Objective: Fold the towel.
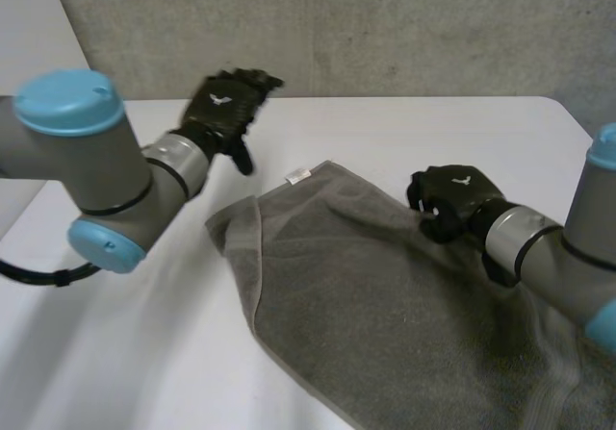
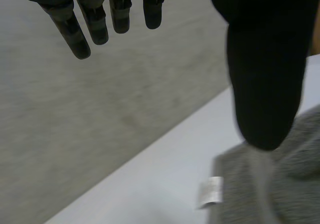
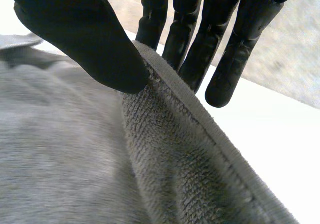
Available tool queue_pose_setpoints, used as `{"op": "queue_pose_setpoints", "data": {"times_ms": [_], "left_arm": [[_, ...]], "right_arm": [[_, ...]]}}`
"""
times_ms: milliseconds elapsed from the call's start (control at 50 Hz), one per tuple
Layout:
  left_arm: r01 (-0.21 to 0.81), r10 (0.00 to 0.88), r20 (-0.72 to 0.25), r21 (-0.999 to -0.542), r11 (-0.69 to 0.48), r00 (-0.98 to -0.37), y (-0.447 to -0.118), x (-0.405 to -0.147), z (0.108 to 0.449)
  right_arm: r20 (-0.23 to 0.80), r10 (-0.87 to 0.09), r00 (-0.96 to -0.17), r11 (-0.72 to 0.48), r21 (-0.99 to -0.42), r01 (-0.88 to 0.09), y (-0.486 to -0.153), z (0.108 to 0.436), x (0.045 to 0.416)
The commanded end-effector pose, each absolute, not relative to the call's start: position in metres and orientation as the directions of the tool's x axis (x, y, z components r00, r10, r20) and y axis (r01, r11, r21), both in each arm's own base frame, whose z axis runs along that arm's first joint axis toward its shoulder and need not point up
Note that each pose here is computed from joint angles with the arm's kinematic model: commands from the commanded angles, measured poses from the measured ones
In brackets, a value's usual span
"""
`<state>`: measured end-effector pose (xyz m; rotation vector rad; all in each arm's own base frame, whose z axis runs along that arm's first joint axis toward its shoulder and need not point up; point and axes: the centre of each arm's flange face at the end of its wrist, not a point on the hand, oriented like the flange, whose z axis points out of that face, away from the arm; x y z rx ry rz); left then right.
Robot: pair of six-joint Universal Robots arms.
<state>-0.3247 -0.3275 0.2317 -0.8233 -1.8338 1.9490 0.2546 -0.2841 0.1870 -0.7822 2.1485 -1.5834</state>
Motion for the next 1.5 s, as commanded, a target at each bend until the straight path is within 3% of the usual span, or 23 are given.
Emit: {"op": "queue_pose_setpoints", "data": {"times_ms": [20, 180, 280, 320, 360, 380, 420, 440, 480, 520, 600, 760, 800, 900, 1040, 1080, 1160, 1260, 1380, 1420, 1460, 1480, 1500], "left_arm": [[0.162, 0.799, -0.132, -0.986, -0.043, -0.586, -0.307, -0.361, 0.182], [0.231, 0.91, -0.033, -0.97, 0.07, -0.413, -0.268, -0.385, 0.13], [0.243, 0.917, -0.021, -0.966, 0.083, -0.399, -0.264, -0.389, 0.12], [0.238, 0.914, -0.028, -0.968, 0.076, -0.406, -0.267, -0.39, 0.121], [0.209, 0.874, -0.083, -0.978, 0.021, -0.479, -0.283, -0.393, 0.134], [0.209, 0.874, -0.084, -0.978, 0.021, -0.479, -0.283, -0.393, 0.134], [0.176, 0.759, -0.152, -0.983, -0.05, -0.633, -0.307, -0.39, 0.152], [0.176, 0.758, -0.152, -0.983, -0.05, -0.634, -0.308, -0.39, 0.152], [0.151, 0.626, -0.179, -0.984, -0.098, -0.759, -0.323, -0.38, 0.173], [0.143, 0.585, -0.183, -0.983, -0.115, -0.79, -0.325, -0.375, 0.185], [0.147, 0.592, -0.186, -0.982, -0.115, -0.784, -0.317, -0.37, 0.194], [0.178, 0.646, -0.182, -0.981, -0.073, -0.741, -0.28, -0.351, 0.201], [0.18, 0.646, -0.182, -0.981, -0.069, -0.742, -0.268, -0.343, 0.207], [0.181, 0.64, -0.182, -0.981, -0.067, -0.747, -0.255, -0.33, 0.216], [0.176, 0.63, -0.183, -0.982, -0.075, -0.754, -0.242, -0.319, 0.228], [0.172, 0.629, -0.184, -0.982, -0.081, -0.755, -0.236, -0.316, 0.234], [0.167, 0.626, -0.186, -0.982, -0.09, -0.757, -0.231, -0.313, 0.239], [0.159, 0.62, -0.188, -0.982, -0.103, -0.762, -0.228, -0.31, 0.247], [0.144, 0.611, -0.193, -0.981, -0.129, -0.767, -0.232, -0.31, 0.254], [0.145, 0.596, -0.203, -0.979, -0.143, -0.777, -0.24, -0.308, 0.257], [0.157, 0.548, -0.25, -0.965, -0.212, -0.798, -0.267, -0.308, 0.264], [0.157, 0.548, -0.251, -0.964, -0.213, -0.798, -0.267, -0.308, 0.264], [0.168, 0.51, -0.285, -0.95, -0.264, -0.812, -0.288, -0.309, 0.269]], "right_arm": [[0.172, -0.71, -0.683, 0.054, -0.954, -0.296, -0.226, 0.207, 0.269], [0.19, -0.743, -0.641, 0.003, -0.958, -0.287, -0.2, 0.213, 0.276], [0.189, -0.756, -0.626, -0.005, -0.959, -0.283, -0.193, 0.215, 0.275], [0.189, -0.76, -0.621, -0.011, -0.96, -0.279, -0.191, 0.217, 0.274], [0.194, -0.754, -0.628, -0.015, -0.96, -0.279, -0.194, 0.219, 0.272], [0.194, -0.754, -0.628, -0.015, -0.96, -0.279, -0.194, 0.219, 0.272], [0.207, -0.745, -0.634, -0.022, -0.958, -0.287, -0.196, 0.219, 0.271], [0.207, -0.745, -0.634, -0.022, -0.958, -0.287, -0.196, 0.219, 0.271], [0.203, -0.744, -0.636, -0.013, -0.957, -0.291, -0.199, 0.216, 0.272], [0.193, -0.742, -0.642, -0.005, -0.959, -0.282, -0.2, 0.217, 0.272], [0.169, -0.737, -0.654, 0.017, -0.963, -0.268, -0.204, 0.216, 0.271], [-0.063, -0.698, -0.713, 0.223, -0.966, -0.132, -0.227, 0.201, 0.276], [-0.153, -0.632, -0.76, 0.279, -0.96, -0.038, -0.25, 0.207, 0.265], [-0.249, -0.533, -0.809, 0.346, -0.936, 0.059, -0.286, 0.213, 0.241], [-0.318, -0.529, -0.787, 0.512, -0.859, 0.002, -0.306, 0.192, 0.245], [-0.328, -0.551, -0.767, 0.579, -0.812, -0.069, -0.309, 0.172, 0.251], [-0.289, -0.59, -0.754, 0.591, -0.791, -0.159, -0.31, 0.153, 0.255], [-0.232, -0.654, -0.72, 0.557, -0.792, -0.251, -0.306, 0.135, 0.268], [-0.107, -0.668, -0.736, 0.402, -0.885, -0.236, -0.325, 0.15, 0.287], [-0.052, -0.65, -0.758, 0.32, -0.923, -0.212, -0.338, 0.168, 0.289], [0.079, -0.582, -0.809, 0.081, -0.985, -0.155, -0.36, 0.223, 0.291], [0.08, -0.582, -0.809, 0.08, -0.985, -0.154, -0.36, 0.223, 0.291], [0.131, -0.528, -0.839, -0.062, -0.991, -0.116, -0.37, 0.255, 0.29]]}}
